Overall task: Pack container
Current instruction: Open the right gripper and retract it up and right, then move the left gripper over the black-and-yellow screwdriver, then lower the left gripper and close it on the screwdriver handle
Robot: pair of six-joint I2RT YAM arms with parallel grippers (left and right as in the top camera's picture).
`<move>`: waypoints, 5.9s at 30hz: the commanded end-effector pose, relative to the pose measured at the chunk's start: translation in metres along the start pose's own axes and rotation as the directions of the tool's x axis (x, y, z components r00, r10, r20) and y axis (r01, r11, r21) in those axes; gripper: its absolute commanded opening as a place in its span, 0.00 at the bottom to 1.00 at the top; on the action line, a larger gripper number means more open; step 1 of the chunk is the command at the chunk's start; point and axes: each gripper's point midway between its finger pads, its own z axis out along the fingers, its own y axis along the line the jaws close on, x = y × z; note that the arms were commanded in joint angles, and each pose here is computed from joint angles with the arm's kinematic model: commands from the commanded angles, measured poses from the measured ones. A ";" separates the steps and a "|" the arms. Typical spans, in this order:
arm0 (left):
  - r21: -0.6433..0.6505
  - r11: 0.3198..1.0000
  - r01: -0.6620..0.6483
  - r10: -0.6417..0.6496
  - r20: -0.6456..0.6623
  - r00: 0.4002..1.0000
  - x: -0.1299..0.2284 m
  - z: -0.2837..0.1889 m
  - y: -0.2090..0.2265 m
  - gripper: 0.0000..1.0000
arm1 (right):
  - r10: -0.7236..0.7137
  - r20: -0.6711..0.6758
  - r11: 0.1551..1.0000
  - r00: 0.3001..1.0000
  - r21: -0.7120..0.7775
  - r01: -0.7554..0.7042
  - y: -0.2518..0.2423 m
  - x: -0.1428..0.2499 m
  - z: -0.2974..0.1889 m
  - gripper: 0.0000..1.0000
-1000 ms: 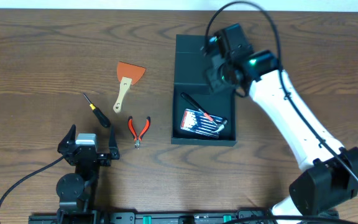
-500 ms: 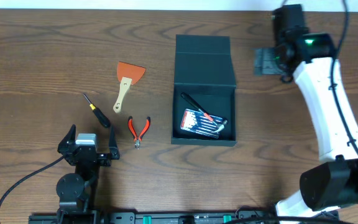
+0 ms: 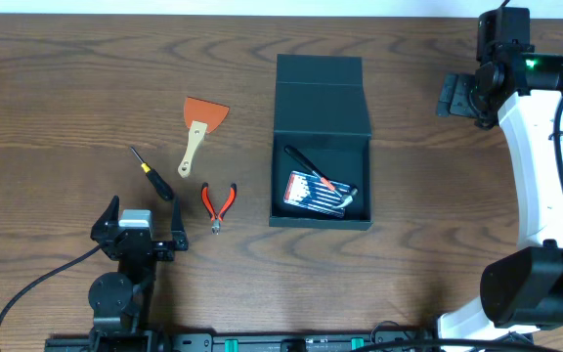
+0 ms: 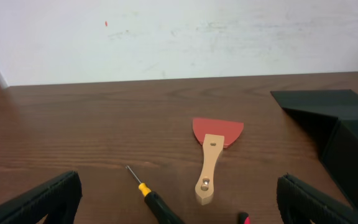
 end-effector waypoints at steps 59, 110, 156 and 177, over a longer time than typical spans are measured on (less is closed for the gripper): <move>0.026 0.979 0.201 -0.197 -0.112 0.974 -0.032 -0.015 -0.006 0.98 | 0.028 0.026 1.000 0.999 -0.002 -0.028 -0.002 -0.008 -0.007 0.99; -0.499 0.857 0.130 -0.512 -0.799 0.314 0.102 0.074 0.016 0.99 | 0.028 0.026 1.000 0.999 -0.002 -0.028 -0.002 -0.008 -0.007 0.99; -0.579 0.780 0.237 -0.620 -0.768 0.163 0.154 0.104 0.030 0.99 | 0.028 0.026 1.000 0.999 -0.002 -0.028 -0.002 -0.008 -0.007 0.99; -0.594 0.769 0.235 -0.633 -0.759 0.153 0.155 0.103 0.029 0.78 | 0.028 0.026 1.000 0.999 -0.002 -0.028 -0.002 -0.008 -0.007 0.99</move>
